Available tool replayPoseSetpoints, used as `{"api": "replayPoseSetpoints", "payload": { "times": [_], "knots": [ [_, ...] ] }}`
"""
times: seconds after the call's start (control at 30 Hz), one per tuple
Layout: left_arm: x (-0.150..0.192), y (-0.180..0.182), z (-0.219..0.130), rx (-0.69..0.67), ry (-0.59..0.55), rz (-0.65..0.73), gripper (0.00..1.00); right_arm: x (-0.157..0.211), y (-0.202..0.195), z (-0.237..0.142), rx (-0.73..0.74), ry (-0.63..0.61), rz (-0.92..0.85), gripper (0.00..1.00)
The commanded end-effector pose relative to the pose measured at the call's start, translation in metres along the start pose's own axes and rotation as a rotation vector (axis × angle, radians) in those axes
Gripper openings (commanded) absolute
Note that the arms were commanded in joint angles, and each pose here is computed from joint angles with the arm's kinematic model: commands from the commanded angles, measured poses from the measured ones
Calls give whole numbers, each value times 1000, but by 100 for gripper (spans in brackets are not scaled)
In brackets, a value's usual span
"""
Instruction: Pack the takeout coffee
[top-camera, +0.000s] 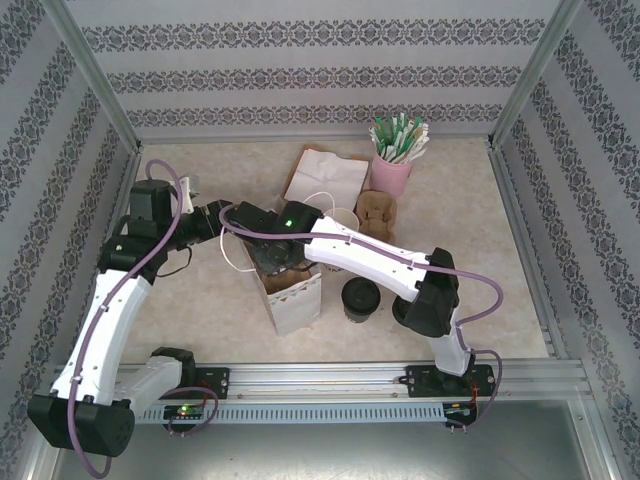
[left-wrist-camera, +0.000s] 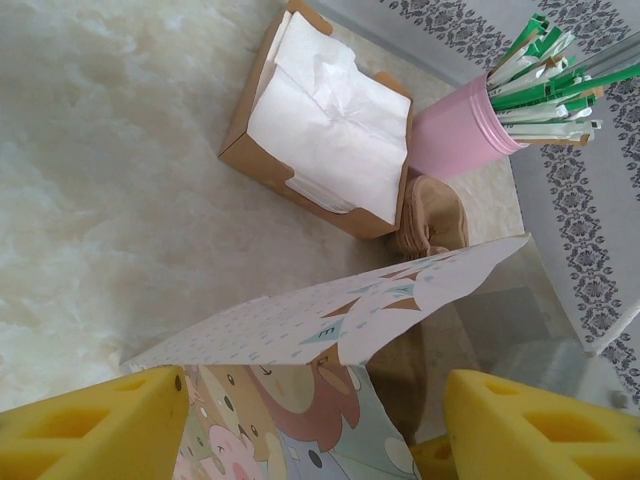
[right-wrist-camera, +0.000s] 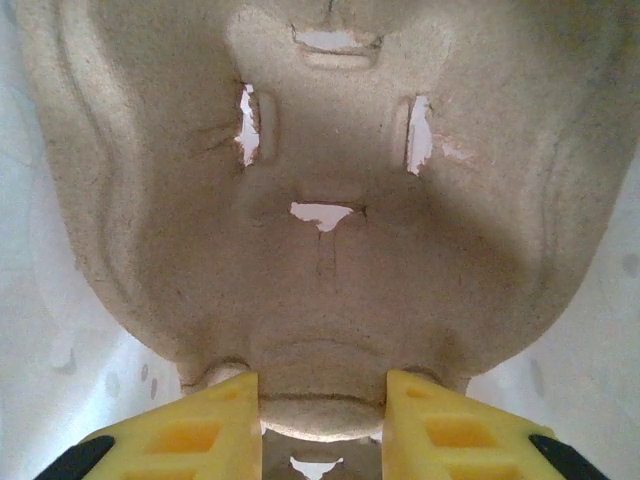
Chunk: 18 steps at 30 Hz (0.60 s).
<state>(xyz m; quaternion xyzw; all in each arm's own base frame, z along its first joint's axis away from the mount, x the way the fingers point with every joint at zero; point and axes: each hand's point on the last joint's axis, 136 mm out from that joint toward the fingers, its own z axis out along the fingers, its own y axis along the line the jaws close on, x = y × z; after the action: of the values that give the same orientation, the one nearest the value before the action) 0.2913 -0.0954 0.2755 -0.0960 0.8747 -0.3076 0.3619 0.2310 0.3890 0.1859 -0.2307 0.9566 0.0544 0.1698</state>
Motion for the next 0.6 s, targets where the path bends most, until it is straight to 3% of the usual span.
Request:
{"api": "replayPoseSetpoints", "payload": {
  "times": [0.0,0.57],
  "knots": [
    [-9,-14,-10,38,-52,17,69,-1,1,3,-5,23,-2,32],
    [-18,-8,-28,-17,-159,19,65,3,-7,30,11,88,42,32]
  ]
}}
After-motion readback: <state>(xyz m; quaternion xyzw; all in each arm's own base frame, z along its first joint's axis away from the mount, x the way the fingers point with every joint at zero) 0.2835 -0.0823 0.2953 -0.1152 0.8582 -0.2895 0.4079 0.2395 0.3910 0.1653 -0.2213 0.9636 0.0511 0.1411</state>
